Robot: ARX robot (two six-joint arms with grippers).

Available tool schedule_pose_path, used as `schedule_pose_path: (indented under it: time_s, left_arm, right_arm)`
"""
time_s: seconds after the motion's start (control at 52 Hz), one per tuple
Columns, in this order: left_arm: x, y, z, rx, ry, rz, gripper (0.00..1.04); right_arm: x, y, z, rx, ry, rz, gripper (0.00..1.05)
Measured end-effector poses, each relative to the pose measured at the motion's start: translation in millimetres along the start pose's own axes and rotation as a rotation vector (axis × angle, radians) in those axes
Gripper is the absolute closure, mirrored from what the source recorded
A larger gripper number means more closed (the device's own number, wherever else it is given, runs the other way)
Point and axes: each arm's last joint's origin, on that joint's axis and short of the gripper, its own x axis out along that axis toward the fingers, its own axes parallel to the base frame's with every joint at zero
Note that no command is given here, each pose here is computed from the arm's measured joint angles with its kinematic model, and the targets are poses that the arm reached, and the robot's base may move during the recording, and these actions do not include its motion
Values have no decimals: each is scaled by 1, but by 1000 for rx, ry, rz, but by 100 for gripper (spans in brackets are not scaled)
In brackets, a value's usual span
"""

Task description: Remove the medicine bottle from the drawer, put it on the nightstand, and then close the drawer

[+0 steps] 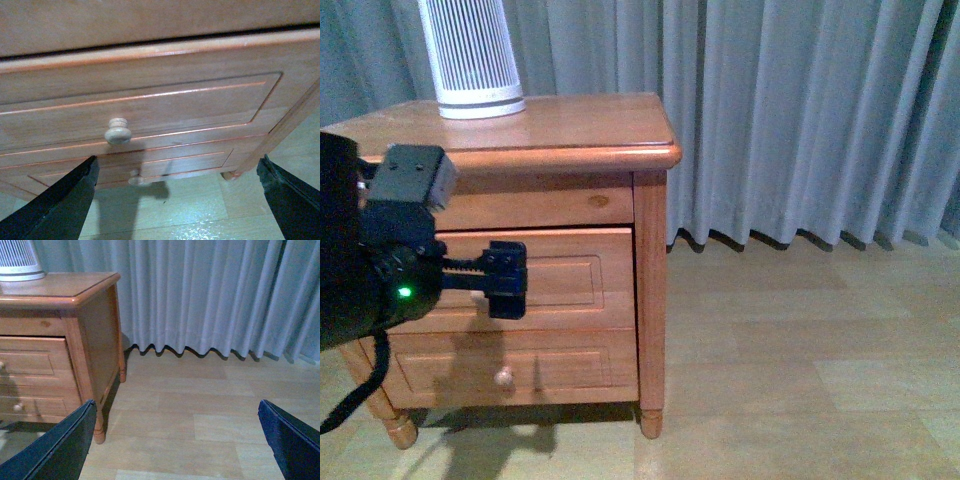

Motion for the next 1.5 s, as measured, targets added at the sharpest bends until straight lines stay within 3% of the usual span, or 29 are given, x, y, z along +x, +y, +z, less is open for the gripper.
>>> schedule_pose_path:
  time_s: [0.404, 0.731, 1.096, 1.192, 1.346, 1.5]
  left_arm:
    - [64, 11, -14, -32, 18, 71, 7]
    - [78, 46, -25, -122, 1, 119, 7]
    - [80, 43, -30, -123, -11, 97, 7]
    - [81, 42, -30, -121, -9, 93, 18]
    - [81, 39, -30, -119, -9, 93, 15]
    - [81, 37, -30, -117, -9, 97, 43]
  right_arm:
    - [0, 0, 0, 0, 0, 0, 7]
    - [0, 0, 0, 0, 0, 0, 7]
    - [0, 0, 0, 0, 0, 0, 7]
    - [0, 0, 0, 0, 0, 0, 7]
    - [0, 0, 0, 0, 0, 0, 7]
    - [0, 0, 0, 0, 0, 0, 7]
